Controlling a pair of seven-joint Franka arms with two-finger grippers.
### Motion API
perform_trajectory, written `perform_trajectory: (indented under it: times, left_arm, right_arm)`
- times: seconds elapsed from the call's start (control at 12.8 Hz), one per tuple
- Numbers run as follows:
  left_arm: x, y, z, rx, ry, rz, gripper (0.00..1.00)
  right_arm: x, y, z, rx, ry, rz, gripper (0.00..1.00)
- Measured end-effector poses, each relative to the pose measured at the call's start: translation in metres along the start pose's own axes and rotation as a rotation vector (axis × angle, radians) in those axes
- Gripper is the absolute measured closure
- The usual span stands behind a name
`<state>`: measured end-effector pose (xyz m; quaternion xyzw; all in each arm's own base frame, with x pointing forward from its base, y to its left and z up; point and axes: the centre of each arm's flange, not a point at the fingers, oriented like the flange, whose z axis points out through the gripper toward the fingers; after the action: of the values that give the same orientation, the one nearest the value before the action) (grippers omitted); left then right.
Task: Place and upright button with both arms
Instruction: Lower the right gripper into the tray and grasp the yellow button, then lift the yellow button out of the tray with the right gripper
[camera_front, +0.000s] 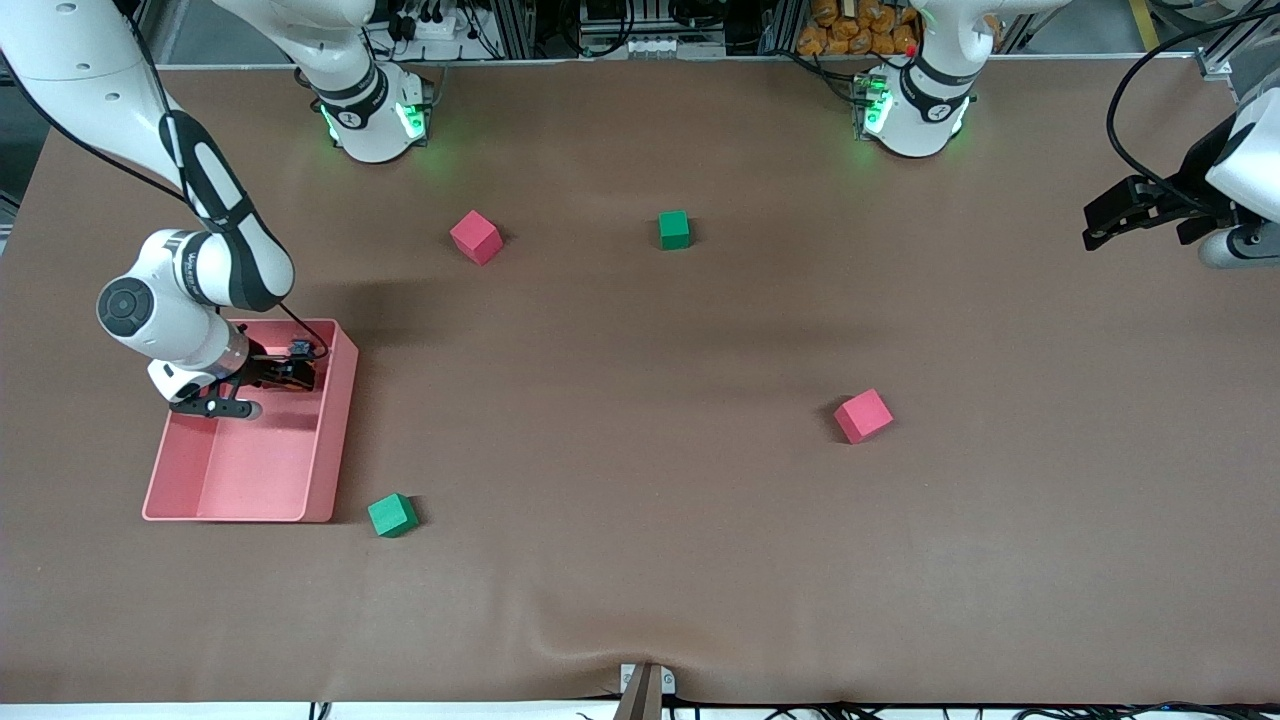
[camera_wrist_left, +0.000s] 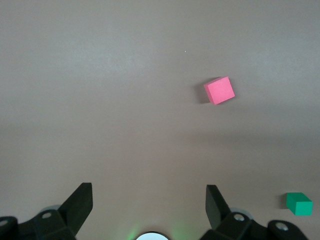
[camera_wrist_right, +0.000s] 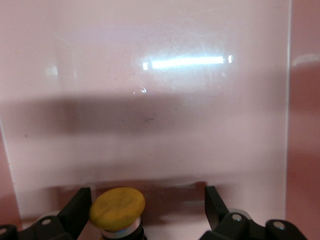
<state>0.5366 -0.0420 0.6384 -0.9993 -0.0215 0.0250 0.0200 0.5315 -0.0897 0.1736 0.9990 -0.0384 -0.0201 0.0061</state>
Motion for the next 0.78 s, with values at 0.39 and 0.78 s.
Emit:
perform_trajectory:
  times: [0.39,0.78]
  left_arm:
    - [0.0008,0.0001,0.0017,0.0,-0.003,0.0,0.0]
    - [0.001,0.0001,0.0024,0.0,-0.004,0.0,0.0]
  right_arm:
    - [-0.0022,-0.0003,0.0077,0.002,-0.014,0.0,0.0]
    - [0.0,0.0003,0.0022,0.0,-0.003,0.0,0.42]
